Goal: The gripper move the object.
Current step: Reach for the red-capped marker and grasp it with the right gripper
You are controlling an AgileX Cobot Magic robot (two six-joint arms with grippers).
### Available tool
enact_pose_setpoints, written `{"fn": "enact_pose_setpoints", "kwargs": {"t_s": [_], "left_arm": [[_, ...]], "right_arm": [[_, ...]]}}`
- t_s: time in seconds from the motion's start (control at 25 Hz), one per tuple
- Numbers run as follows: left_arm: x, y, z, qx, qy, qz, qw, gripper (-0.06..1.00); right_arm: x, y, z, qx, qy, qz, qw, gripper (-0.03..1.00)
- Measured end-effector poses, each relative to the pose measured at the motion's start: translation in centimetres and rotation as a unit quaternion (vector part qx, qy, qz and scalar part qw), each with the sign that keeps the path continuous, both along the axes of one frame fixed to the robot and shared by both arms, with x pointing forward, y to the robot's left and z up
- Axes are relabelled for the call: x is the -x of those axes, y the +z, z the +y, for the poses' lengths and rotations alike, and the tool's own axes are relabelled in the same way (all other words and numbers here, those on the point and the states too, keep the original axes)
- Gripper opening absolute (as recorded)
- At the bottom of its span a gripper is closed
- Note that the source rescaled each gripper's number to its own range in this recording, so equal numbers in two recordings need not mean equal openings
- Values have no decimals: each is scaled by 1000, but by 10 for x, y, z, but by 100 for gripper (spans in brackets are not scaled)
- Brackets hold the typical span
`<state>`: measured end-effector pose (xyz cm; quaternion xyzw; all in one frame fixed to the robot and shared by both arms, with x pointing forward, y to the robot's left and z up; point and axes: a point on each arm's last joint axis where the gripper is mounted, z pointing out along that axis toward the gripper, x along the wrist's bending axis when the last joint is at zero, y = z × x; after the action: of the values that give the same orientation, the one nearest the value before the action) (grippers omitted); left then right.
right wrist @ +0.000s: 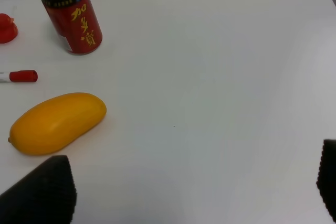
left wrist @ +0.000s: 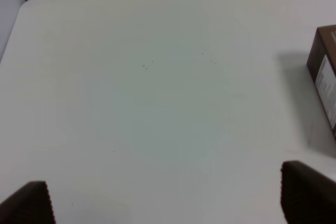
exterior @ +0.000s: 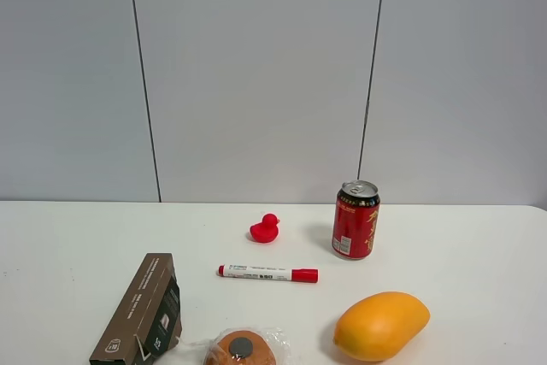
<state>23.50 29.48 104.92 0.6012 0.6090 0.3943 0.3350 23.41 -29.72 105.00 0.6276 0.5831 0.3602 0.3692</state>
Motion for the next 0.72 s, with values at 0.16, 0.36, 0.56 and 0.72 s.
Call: {"fn": "enact_pose_setpoints", "kwargs": {"t_s": [0.16,0.36,0.56,0.72], "left_arm": [[0,0,0,0,0,0,1000,100],[0,0,0,0,0,0,1000,100],[0,0,0,0,0,0,1000,100],[0,0,0,0,0,0,1000,100]], "right_arm": [[0,0,0,0,0,0,1000,100],[0,0,0,0,0,0,1000,100],[0,0,0,0,0,0,1000,100],[0,0,0,0,0,0,1000,100]]}}
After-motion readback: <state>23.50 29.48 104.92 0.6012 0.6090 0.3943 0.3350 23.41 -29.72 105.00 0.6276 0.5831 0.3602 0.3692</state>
